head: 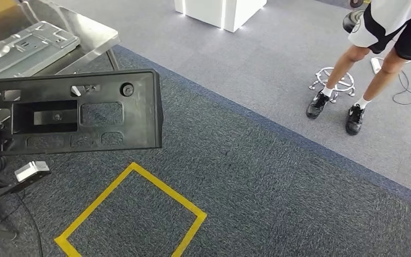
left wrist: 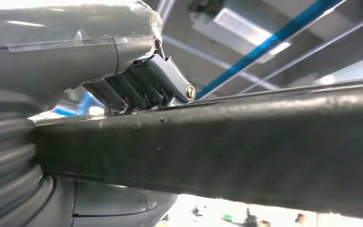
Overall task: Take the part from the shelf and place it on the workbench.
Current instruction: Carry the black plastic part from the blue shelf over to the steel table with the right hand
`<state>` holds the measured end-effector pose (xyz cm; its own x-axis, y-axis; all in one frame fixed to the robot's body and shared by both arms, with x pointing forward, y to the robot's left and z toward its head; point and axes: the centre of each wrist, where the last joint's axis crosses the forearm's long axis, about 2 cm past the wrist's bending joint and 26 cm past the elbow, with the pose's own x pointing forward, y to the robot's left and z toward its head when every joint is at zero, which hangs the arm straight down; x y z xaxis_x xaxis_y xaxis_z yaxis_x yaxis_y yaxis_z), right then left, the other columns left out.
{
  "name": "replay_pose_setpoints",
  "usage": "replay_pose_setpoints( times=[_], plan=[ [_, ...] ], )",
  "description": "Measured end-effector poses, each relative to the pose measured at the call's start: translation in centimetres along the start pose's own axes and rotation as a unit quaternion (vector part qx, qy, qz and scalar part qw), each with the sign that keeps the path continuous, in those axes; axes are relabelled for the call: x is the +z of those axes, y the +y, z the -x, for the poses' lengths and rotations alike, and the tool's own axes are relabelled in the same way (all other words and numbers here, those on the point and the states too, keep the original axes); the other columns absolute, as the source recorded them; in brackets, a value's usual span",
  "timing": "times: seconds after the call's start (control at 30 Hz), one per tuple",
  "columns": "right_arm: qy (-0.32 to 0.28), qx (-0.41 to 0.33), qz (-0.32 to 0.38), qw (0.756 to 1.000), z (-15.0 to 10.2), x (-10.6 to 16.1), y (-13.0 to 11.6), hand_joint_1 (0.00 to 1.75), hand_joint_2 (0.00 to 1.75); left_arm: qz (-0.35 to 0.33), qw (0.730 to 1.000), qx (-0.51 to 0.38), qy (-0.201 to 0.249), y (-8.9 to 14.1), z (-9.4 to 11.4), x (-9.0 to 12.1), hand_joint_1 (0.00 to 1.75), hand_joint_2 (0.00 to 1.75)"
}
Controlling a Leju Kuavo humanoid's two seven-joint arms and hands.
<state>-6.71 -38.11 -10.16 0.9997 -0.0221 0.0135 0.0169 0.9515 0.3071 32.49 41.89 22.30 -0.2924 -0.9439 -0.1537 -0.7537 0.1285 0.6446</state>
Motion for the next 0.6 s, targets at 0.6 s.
replay_pose_setpoints(
  times=[0.6],
  plan=[
    [-0.007,-0.012,-0.002,1.000,-0.35,-0.10,0.13,0.00,0.00,0.010,1.000,0.011,0.005,-0.32,0.01,-1.11,1.75,1.75]
  ],
)
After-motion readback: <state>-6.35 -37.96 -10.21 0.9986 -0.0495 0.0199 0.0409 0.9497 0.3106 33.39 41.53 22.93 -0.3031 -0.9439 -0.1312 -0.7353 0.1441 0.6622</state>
